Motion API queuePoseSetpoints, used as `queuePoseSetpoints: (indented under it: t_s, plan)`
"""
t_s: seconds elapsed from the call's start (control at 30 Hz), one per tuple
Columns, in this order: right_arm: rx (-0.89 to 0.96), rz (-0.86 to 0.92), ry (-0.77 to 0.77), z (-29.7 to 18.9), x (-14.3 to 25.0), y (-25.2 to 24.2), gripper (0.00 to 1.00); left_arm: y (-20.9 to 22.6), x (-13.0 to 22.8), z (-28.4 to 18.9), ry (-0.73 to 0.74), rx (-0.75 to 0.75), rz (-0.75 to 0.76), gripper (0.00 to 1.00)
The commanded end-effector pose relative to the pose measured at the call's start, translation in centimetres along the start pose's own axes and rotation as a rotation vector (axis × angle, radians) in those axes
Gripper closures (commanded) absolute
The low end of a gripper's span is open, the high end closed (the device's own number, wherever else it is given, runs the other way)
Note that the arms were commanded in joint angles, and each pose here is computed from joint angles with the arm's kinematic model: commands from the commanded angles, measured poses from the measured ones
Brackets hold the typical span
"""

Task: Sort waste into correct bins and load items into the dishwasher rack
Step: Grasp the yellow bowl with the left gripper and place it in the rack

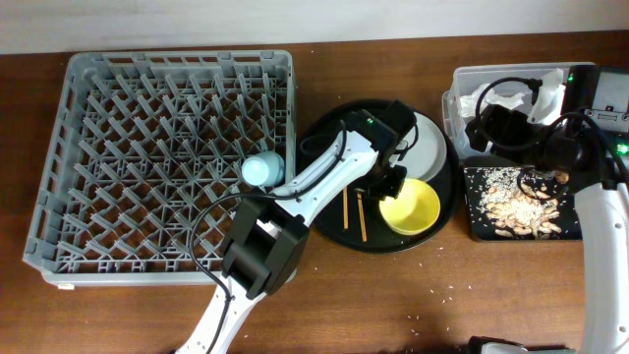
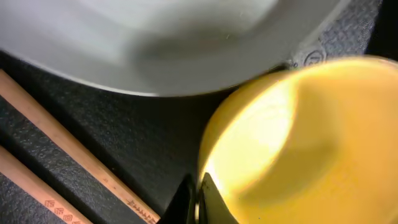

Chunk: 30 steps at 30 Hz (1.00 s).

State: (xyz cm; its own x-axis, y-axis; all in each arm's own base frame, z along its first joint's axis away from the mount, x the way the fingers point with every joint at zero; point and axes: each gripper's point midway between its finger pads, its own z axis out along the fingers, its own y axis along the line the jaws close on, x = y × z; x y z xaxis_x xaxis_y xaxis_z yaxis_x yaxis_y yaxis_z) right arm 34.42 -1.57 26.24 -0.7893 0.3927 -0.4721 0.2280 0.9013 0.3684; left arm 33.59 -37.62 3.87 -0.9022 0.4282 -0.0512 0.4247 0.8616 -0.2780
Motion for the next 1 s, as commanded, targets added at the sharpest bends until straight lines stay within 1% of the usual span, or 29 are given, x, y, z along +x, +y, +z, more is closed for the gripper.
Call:
queuePoseSetpoints:
  t_s: [0.0,0.07,0.13,0.2,0.23,0.27,0.3,0.33,0.37,0.43,0.53,0.63,0.7,0.83,0.97]
  plan:
    - [0.021,-0.001,0.007,0.1,0.1,-0.6,0.05,0.2,-0.3,0.1,-0.002,0.002,-0.007,0.99]
    - [0.021,0.000,0.010,0.2,0.2,-0.6,0.05,1.4,-0.8,-2.3,-0.006,-0.027,-0.032,1.00]
    - [0.018,-0.001,0.010,0.2,0.2,-0.6,0.05,4.1,-2.1,-7.5,-0.066,-0.128,-0.065,0.99]
    - [0.019,0.000,0.012,0.3,0.3,-0.6,0.05,6.8,-3.2,-13.3,-0.161,-0.235,-0.063,0.99]
    - [0.020,0.002,0.017,0.5,0.4,-0.7,0.05,9.0,-3.6,-16.5,-0.228,-0.336,-0.087,0.99]
    - [0.018,-0.002,0.024,0.8,0.6,-0.6,0.05,12.0,-3.9,-20.5,-0.315,-0.488,-0.122,0.99]
    - [0.014,-0.011,0.036,1.4,0.9,-0.4,0.05,15.4,-4.0,-24.8,-0.407,-0.693,-0.167,0.99]
    - [0.006,-0.026,0.048,2.0,1.1,0.1,0.05,17.9,-3.9,-27.7,-0.461,-0.863,-0.204,0.99]
    - [0.003,-0.032,0.053,2.3,1.1,0.3,0.05,19.0,-3.9,-29.0,-0.484,-0.949,-0.223,0.99]
    - [-0.019,-0.071,0.074,4.0,1.2,1.8,0.01,21.7,-3.9,-31.9,-0.532,-1.161,-0.273,0.99]
    - [-0.027,-0.097,0.120,6.0,1.8,2.6,0.01,24.2,-3.7,-34.7,-0.577,-1.372,-0.342,1.00]
    - [-0.013,-0.089,0.164,7.6,2.3,2.2,0.02,27.0,-4.4,-35.8,-0.627,-1.501,-0.435,1.00]
    - [-0.008,-0.085,0.181,8.2,2.5,2.0,0.02,28.4,-5.0,-34.7,-0.626,-1.512,-0.460,1.00]
    - [-0.006,-0.083,0.186,8.4,2.5,1.9,0.01,29.4,-6.4,-32.0,-0.609,-1.571,-0.455,1.00]
    - [-0.005,-0.082,0.188,8.4,2.6,1.9,0.02,30.4,-7.7,-28.5,-0.586,-1.577,-0.442,1.00]
